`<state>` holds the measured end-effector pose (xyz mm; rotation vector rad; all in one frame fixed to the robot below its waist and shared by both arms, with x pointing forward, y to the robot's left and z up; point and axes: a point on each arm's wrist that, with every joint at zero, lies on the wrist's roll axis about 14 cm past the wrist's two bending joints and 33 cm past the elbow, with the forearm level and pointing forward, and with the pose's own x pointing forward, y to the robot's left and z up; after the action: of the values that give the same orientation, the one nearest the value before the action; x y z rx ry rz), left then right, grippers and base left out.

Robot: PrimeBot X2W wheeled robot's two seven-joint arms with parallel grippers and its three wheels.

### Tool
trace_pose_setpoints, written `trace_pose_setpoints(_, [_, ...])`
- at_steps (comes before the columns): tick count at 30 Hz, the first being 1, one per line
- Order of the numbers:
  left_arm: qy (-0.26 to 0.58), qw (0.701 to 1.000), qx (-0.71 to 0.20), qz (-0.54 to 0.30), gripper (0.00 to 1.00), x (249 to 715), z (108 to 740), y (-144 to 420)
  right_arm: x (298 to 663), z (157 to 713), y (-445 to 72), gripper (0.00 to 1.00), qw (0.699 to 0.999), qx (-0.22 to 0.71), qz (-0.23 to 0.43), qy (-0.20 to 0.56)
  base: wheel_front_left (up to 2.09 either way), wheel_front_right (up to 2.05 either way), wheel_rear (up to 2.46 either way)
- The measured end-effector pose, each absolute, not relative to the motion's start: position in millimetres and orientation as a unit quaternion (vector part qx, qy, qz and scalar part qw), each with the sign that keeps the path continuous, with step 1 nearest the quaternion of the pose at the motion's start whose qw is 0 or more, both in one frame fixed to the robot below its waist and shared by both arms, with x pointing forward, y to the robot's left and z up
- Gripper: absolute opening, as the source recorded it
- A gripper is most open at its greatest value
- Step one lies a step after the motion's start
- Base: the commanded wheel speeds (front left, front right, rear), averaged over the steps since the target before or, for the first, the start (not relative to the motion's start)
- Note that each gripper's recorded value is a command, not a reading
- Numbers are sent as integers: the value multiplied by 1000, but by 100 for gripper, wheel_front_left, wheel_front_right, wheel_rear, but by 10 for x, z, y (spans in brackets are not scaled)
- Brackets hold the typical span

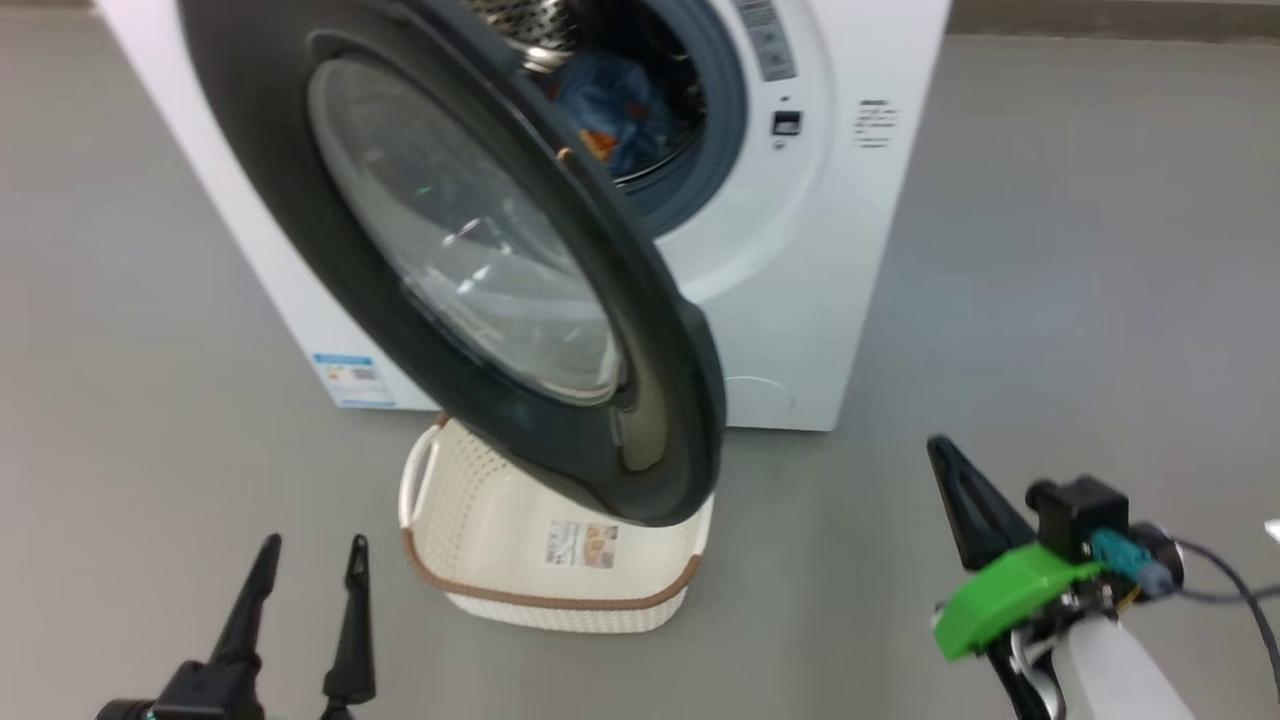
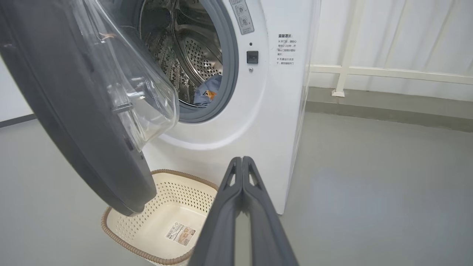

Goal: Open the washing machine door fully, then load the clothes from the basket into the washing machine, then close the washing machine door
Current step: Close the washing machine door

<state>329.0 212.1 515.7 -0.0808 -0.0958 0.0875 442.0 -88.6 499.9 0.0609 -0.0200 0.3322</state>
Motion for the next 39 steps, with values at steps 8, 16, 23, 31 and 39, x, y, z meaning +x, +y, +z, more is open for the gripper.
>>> trace_pose_setpoints(8, [-45,996,-42,69,100,3243,5130,2232,4848,5171,-482,0,978,51,200,-21,0,0,0])
trace_pose_setpoints(16, [-36,995,-32,92,100,3180,5086,2368,5046,5965,-109,0,959,74,240,-134,0,0,0])
trace_pose_setpoints(23, [-42,994,-33,94,100,3202,5117,2378,4675,6804,287,0,910,86,312,-257,0,0,0])
trace_pose_setpoints(31, [-51,994,-30,90,100,3202,5166,2361,3955,7233,755,0,845,90,413,-327,0,0,0])
trace_pose_setpoints(39, [-53,994,-30,94,100,3190,5177,2389,3801,6450,942,0,866,87,455,-187,0,0,0])
